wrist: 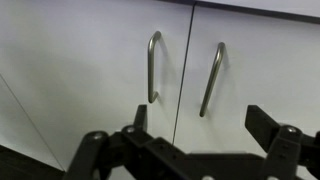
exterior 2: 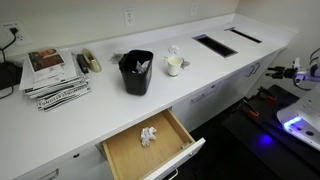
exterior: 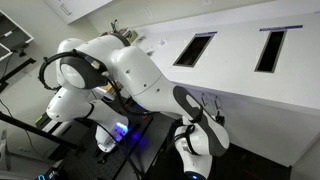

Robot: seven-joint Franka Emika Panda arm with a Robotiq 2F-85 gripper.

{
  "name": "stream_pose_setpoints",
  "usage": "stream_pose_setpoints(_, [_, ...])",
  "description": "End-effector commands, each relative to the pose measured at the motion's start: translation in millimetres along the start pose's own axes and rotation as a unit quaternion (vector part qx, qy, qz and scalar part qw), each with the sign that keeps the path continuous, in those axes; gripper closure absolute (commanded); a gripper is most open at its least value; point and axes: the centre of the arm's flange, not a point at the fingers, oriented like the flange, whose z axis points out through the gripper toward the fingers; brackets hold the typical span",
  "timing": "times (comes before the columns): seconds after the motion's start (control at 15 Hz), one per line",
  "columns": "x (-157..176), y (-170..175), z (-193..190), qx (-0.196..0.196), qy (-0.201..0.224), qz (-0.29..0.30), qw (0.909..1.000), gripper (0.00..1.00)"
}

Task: Open the first door of the bottom kitchen cabinet on the right

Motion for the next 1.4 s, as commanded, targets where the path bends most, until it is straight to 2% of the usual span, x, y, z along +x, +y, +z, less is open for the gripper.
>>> stream_pose_setpoints(0.0, [12, -10, 17, 0.029, -0.012, 0.023, 0.9992, 0.00])
stream_pose_setpoints(0.2, [20, -17, 24, 0.046, -0.027, 0.034, 0.9980, 0.00])
stream_pose_setpoints(0.93, [14, -24, 54, 0.035, -0.062, 0.070, 0.9950, 0.00])
stream_pose_setpoints(1.33, [10, -25, 69, 0.062, -0.070, 0.082, 0.9922, 0.00])
